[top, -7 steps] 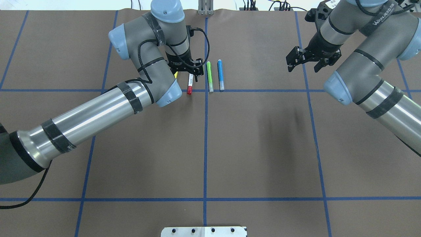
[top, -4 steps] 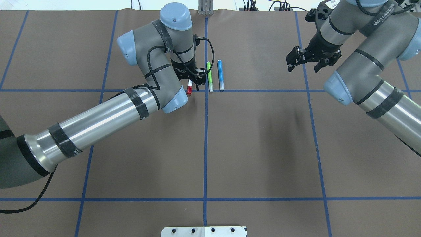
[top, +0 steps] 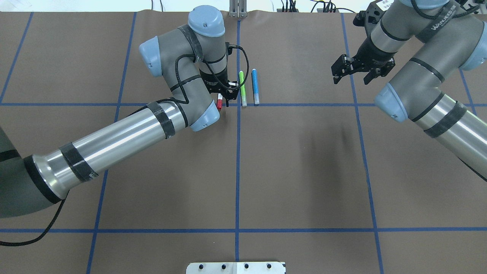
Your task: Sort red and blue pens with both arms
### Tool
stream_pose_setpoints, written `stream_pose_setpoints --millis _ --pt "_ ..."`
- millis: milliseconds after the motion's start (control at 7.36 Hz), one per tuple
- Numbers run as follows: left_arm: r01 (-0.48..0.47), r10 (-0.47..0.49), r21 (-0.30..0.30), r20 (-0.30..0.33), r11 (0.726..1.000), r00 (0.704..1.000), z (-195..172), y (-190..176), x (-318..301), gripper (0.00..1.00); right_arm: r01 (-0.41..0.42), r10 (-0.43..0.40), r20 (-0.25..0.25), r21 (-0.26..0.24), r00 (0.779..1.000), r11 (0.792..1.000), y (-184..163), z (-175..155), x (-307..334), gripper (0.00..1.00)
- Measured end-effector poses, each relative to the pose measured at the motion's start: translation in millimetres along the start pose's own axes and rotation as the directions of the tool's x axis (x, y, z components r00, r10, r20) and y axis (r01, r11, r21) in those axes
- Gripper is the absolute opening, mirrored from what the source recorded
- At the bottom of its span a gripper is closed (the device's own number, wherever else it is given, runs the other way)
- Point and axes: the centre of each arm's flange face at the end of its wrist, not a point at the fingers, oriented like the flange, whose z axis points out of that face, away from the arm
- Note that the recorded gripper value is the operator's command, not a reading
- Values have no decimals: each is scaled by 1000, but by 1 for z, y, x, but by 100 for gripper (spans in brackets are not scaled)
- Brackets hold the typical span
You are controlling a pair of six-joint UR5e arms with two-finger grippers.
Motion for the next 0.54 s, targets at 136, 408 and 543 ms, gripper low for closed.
stream_pose_setpoints --millis 136,408,543 --pt "-5 5 -3 4 1000 1000 3 -1 -2 63 -1 1 0 -1 1000 1000 0 0 0 100" --pt "-12 12 -9 7 1000 1000 8 1 -2 61 -2 2 0 -1 1000 1000 0 1 0 100" --pt "-16 16 -12 9 1000 1000 12 3 0 59 -3 3 -1 -2 1000 1000 0 1 0 100"
